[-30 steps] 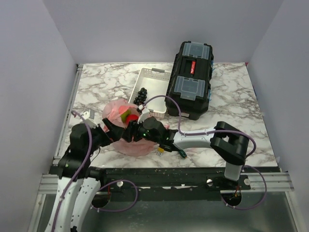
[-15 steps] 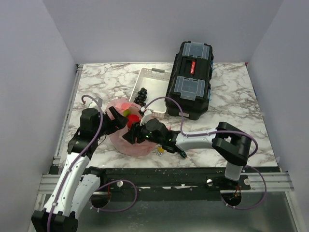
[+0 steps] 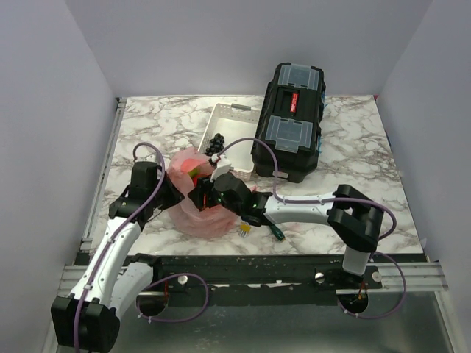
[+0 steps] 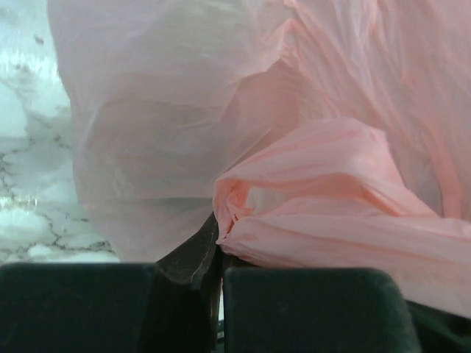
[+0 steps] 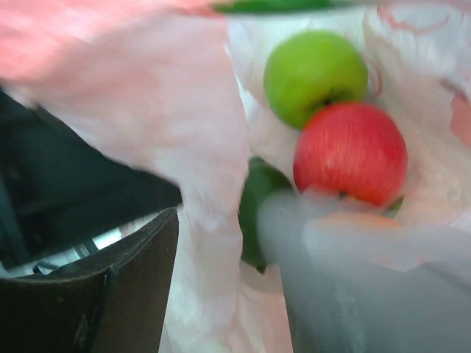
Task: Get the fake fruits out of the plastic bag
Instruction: Adjust the plastic bag at the center of the board.
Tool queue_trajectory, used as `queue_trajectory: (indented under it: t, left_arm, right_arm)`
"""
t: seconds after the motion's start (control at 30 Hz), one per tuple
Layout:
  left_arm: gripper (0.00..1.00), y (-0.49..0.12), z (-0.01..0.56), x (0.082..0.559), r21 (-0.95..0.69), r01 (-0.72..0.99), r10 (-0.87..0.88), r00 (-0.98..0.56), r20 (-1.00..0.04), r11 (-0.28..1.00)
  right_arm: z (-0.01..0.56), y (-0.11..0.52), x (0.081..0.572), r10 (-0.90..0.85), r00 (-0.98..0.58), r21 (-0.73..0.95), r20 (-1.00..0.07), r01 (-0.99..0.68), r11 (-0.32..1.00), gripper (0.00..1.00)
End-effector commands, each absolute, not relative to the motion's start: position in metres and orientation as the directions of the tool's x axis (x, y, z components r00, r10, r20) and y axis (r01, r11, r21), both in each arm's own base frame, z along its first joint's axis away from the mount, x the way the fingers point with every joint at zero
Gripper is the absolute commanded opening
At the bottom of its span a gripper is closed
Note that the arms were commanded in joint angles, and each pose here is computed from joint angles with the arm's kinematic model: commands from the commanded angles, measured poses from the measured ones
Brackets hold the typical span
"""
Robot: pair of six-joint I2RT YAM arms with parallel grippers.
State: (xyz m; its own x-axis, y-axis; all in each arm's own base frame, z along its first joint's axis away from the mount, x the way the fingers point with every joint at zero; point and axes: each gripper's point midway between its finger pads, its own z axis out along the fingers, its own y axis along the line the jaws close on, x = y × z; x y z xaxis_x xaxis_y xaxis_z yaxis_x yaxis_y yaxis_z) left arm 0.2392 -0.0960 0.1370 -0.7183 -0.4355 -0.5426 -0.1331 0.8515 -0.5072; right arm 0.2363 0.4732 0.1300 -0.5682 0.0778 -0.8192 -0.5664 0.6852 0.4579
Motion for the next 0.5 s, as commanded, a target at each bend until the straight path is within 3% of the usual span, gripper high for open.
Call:
queue_trajectory:
  t: [0.0, 0.2, 0.37, 0.47]
  left_arm:
    - [0.0, -0.083, 0.121, 0.21, -0.468, -0.282, -0.5, -0.741, -0.449, 0.837]
    - [0.0, -0.061, 0.111, 0.183, -0.361, -0.421, -0.546, -0.738, -0.397, 0.832]
    - [0.0, -0.086, 0.101, 0.165, -0.427, -0.405, -0.542, -0.795, -0.272, 0.808]
    - [0.0, -0.091, 0.102, 0.163, -0.442, -0.375, -0.532, -0.786, -0.315, 0.815]
  right_arm:
    - [0.152, 0.472, 0.256, 0.089, -0.492, 0.391, -0.866, -0.554, 0.735, 0.59]
    - [0.098, 0.457, 0.253, 0.02, -0.522, 0.34, -0.853, -0.526, 0.78, 0.55]
    - [0.062, 0.423, 0.24, -0.032, -0.541, 0.3, -0.841, -0.514, 0.803, 0.54]
    - [0.057, 0.412, 0.233, -0.058, -0.525, 0.273, -0.849, -0.532, 0.802, 0.54]
